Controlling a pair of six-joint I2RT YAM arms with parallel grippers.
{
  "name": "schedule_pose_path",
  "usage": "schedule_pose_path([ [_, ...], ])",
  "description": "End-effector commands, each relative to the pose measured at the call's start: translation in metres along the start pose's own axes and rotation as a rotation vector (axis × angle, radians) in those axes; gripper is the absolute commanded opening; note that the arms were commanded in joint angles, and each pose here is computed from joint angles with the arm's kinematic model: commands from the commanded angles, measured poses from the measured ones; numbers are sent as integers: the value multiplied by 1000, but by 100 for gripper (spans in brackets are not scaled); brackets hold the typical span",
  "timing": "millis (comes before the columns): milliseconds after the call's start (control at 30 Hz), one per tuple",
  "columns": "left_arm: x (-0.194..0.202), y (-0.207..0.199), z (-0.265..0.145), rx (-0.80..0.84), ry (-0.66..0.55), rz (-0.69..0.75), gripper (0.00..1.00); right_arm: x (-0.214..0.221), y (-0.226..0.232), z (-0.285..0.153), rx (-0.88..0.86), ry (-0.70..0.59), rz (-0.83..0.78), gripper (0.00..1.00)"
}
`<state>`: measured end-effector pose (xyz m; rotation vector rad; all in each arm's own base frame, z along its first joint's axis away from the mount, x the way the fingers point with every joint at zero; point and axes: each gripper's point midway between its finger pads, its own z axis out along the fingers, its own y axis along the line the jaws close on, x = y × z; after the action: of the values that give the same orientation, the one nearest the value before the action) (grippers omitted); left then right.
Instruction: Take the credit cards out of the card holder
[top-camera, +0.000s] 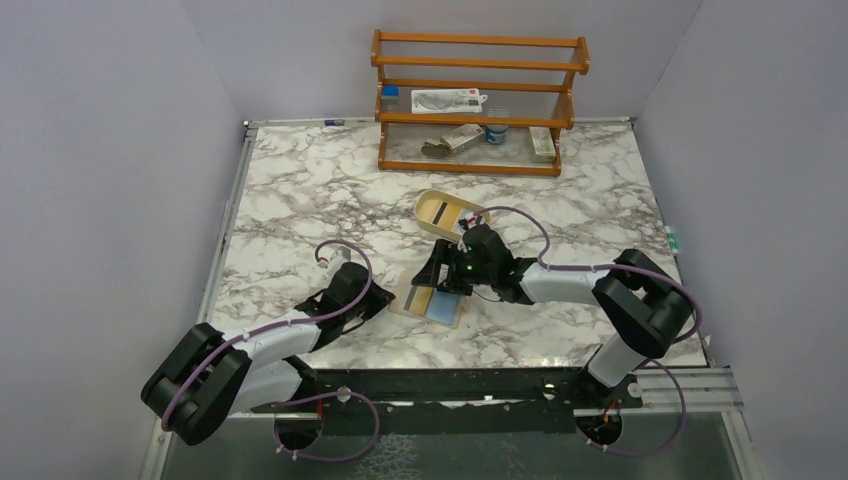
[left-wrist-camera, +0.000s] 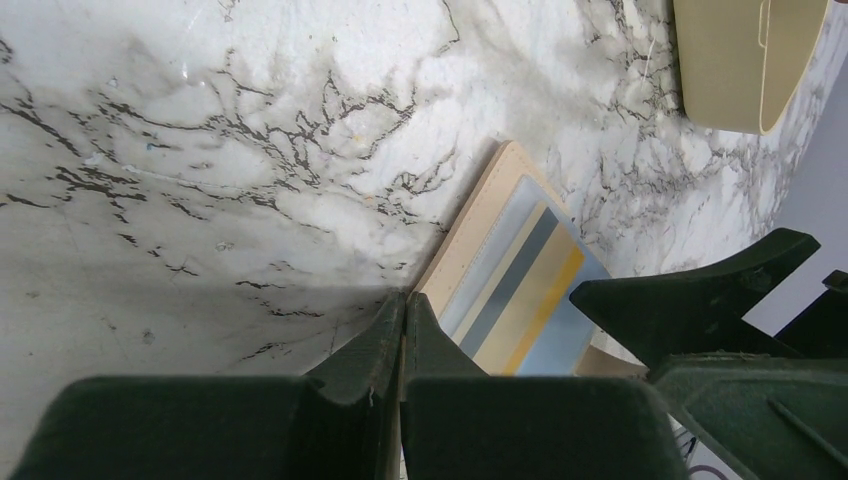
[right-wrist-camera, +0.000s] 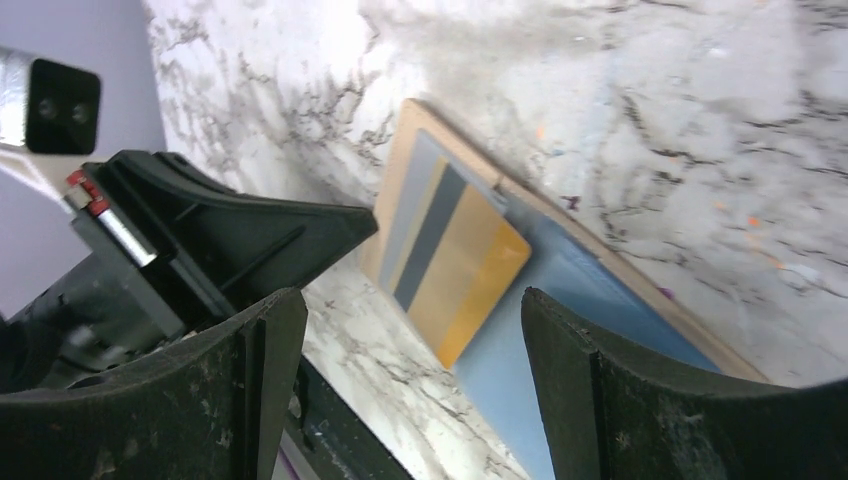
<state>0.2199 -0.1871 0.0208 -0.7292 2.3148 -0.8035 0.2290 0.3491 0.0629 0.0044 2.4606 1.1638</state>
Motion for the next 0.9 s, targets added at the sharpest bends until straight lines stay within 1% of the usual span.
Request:
schedule_pose_path([
  [0,3,31,1,-102,-18,2,0,4,-33,-2,133,-21,45,84],
  [100,3,32,1,-105,-17,2,0,9,-38,1,137,-8,52,84],
  [267,3,31,2,-106,-15,5,0,16,-37,10,88,10,87,83],
  [400,4,33,1,-110,-15,2,0,18,-28,15,24,22,99,83],
  [667,3,33,1,-111,-20,-1,0,20,-14,13,-44,32,151,82],
  [867,3,33,1,-109,-18,-1,0,15,7,9,-149,18,161,82],
])
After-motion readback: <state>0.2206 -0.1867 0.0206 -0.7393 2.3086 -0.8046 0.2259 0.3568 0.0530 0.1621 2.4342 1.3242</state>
